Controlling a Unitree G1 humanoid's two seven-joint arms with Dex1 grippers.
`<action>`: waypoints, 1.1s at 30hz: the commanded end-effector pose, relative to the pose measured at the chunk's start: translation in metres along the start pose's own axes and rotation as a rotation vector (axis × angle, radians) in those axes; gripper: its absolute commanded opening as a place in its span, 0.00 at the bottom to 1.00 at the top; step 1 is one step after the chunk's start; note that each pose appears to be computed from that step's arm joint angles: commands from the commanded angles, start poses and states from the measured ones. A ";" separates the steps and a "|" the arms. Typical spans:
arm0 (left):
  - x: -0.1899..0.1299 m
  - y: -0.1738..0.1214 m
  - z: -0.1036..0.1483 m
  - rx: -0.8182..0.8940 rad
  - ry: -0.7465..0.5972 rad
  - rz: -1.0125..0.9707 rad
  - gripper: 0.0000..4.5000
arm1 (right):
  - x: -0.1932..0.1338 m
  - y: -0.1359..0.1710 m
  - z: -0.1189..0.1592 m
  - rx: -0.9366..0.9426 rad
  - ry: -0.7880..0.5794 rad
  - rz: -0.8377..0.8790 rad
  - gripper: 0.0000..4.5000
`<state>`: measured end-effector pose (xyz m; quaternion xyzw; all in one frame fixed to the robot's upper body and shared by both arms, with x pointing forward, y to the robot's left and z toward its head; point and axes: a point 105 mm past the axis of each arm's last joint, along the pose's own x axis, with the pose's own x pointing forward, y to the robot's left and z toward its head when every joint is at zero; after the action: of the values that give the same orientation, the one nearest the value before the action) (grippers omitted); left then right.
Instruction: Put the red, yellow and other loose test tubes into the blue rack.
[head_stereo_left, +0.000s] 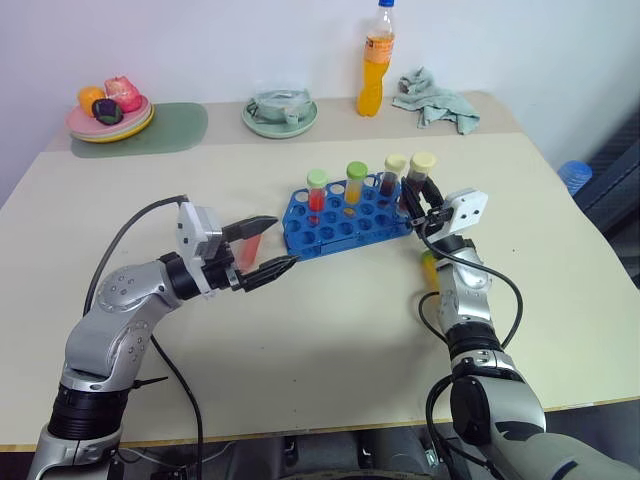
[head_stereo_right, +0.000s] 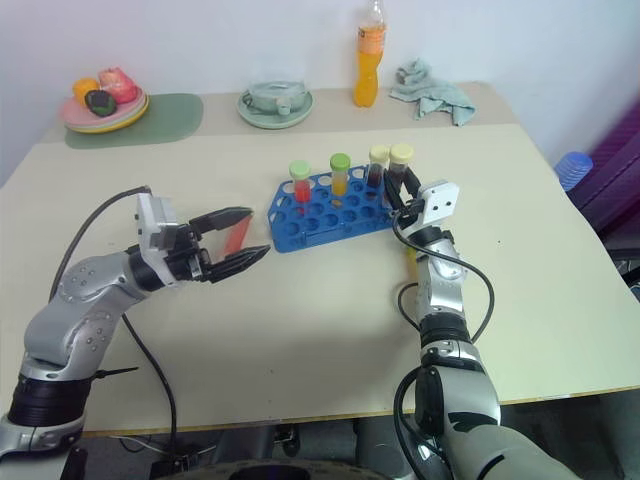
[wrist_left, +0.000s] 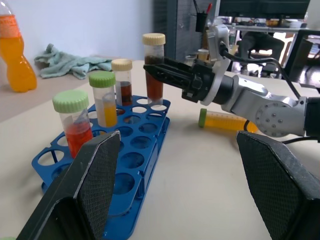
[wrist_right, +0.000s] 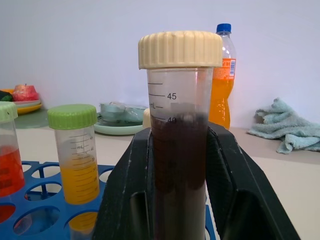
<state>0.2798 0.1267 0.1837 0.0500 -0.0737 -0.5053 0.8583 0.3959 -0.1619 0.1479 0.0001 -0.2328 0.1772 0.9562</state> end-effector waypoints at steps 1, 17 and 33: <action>0.002 0.001 0.015 0.046 -0.035 -0.007 0.84 | -0.009 0.001 -0.003 0.013 0.006 0.002 0.17; 0.002 0.002 0.009 0.052 -0.035 -0.018 0.84 | -0.013 0.009 -0.012 0.035 0.040 0.008 0.17; -0.005 0.002 -0.002 0.041 -0.032 -0.009 0.84 | -0.010 -0.010 0.003 -0.052 0.015 -0.036 0.98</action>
<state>0.2816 0.1326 0.1759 0.0524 -0.0800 -0.5078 0.8562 0.3921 -0.1662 0.1419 -0.0093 -0.2196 0.1662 0.9613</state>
